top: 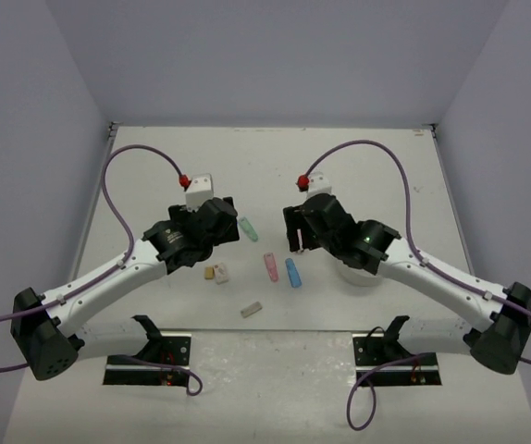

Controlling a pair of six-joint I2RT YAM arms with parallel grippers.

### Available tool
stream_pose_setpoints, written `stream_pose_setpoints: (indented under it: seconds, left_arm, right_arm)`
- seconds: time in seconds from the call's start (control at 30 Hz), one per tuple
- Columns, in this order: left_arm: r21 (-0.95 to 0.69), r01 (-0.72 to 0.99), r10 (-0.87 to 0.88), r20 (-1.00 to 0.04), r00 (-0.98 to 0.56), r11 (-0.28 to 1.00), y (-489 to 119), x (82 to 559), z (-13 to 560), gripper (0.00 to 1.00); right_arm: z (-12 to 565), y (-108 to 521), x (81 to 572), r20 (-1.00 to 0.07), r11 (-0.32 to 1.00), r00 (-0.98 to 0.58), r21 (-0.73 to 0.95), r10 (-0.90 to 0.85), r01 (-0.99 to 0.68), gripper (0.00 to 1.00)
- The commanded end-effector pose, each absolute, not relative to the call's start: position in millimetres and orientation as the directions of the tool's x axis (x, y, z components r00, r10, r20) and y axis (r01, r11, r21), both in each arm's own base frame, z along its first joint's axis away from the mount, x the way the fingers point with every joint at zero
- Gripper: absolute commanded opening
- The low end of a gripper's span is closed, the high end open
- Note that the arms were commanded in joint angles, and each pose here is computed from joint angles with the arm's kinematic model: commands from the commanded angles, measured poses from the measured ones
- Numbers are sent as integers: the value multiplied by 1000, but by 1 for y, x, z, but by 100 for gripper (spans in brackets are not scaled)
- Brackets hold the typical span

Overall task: Sort the stationery into containers
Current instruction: Pick up the stationery from the center of the board.

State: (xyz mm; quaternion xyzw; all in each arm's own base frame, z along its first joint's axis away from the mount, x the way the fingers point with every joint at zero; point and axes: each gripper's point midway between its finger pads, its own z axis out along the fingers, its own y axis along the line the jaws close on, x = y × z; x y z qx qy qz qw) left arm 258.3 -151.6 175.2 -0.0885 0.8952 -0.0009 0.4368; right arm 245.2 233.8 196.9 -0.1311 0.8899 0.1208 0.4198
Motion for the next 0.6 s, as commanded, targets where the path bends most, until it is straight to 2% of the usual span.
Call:
stream_pose_setpoints:
  seconds: [0.0,0.23,0.47,0.57]
  left_arm:
    - [-92,-192,-188,-795,-577,977,-145,260,191,100]
    - [-119,-113,-163,-794,-585,986,-152,255,189,100]
    - [-124,-92,-155,-787,-597,988,-157,256,186,100]
    - [-131,-84,-155,-787,-598,988,-160,256,185,100]
  right_arm:
    - [174,253,240,-688,927,-702,116,-185,-357,72]
    - [130,263,232,-571,926,-784,102,-244,-363,61]
    - [70,252,206,-419,929,-859,88,-293,-360,55]
    - [54,250,198,-386,928,-873,99,-296,-359,53]
